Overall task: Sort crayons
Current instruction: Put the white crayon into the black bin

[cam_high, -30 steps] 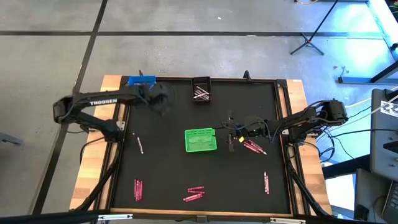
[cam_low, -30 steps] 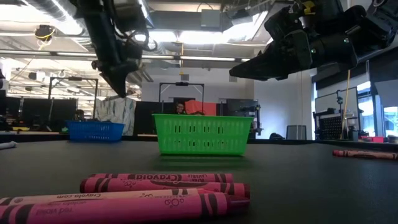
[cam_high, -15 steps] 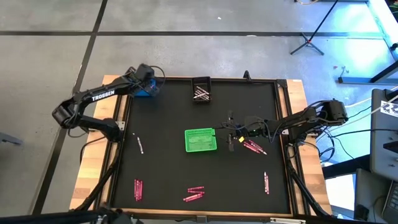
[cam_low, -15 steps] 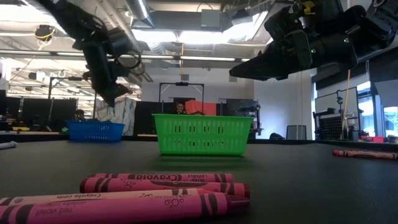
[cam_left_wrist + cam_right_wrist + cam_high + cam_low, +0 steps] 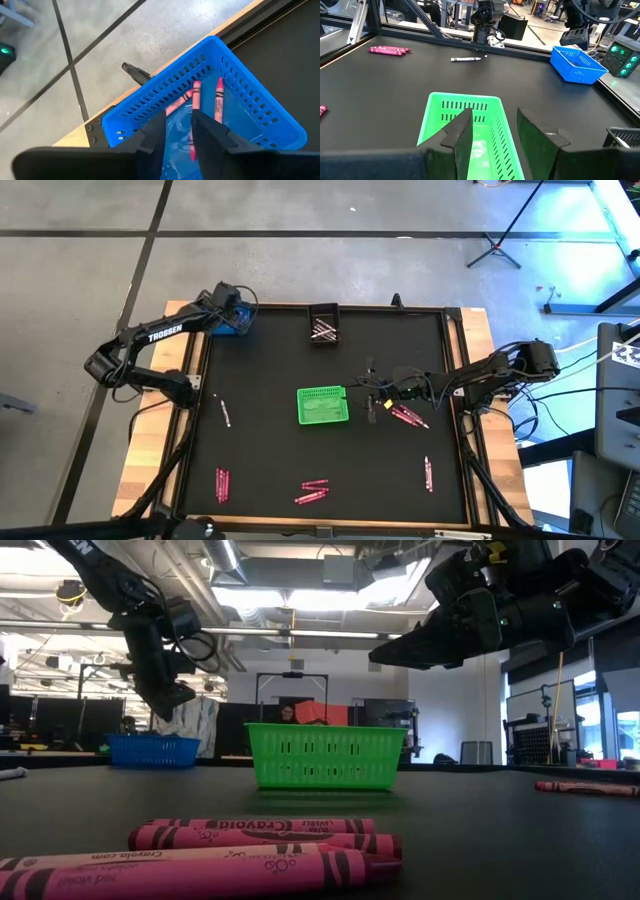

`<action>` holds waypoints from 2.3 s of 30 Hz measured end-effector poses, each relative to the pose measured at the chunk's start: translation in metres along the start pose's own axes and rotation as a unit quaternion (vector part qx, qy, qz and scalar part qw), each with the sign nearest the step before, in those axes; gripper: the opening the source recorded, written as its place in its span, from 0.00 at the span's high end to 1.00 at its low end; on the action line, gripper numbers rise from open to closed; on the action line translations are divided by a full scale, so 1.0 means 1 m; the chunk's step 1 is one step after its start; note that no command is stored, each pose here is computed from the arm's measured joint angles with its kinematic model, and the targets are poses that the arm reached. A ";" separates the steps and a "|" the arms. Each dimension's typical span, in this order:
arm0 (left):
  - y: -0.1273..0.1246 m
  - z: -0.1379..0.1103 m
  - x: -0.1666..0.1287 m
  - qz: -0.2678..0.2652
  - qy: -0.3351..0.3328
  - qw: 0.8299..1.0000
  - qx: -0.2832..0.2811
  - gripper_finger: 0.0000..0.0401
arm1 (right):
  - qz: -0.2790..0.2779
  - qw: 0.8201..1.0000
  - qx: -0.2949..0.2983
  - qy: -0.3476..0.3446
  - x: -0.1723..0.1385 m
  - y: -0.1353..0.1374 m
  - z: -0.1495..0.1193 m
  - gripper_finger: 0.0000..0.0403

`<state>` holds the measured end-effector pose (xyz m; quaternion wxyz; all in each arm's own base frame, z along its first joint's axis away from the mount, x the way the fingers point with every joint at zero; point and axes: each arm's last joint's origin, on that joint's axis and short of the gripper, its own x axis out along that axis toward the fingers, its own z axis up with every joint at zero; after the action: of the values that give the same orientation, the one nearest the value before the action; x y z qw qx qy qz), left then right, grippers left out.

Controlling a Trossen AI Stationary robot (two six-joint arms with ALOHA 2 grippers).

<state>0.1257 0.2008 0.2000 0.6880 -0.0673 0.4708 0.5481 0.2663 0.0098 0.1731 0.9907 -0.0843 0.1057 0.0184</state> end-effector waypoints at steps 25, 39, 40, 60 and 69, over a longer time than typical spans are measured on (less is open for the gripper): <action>-0.083 -0.034 -0.104 -0.359 0.153 0.919 0.059 0.76 | 0.000 1.000 0.000 0.000 0.000 0.000 0.000 0.63; -0.116 -0.095 -0.119 -0.333 0.291 0.897 0.017 0.76 | 0.011 1.000 0.003 -0.002 0.000 0.001 0.000 0.63; -0.117 -0.097 -0.120 -0.329 0.292 0.898 0.014 0.76 | 0.011 1.000 0.003 -0.002 0.000 0.001 0.000 0.63; -0.121 -0.148 -0.112 -0.213 0.363 0.903 -0.084 0.76 | 0.011 1.000 0.003 -0.002 0.000 0.001 0.000 0.63; -0.121 -0.161 -0.102 -0.209 0.364 0.903 -0.086 0.76 | 0.011 1.000 0.003 -0.002 0.000 0.001 0.000 0.63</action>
<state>0.1368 -0.0153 0.1343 0.5587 -0.4179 0.6151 0.3671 0.2664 0.0104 0.1732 0.9908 -0.0802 0.1047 0.0294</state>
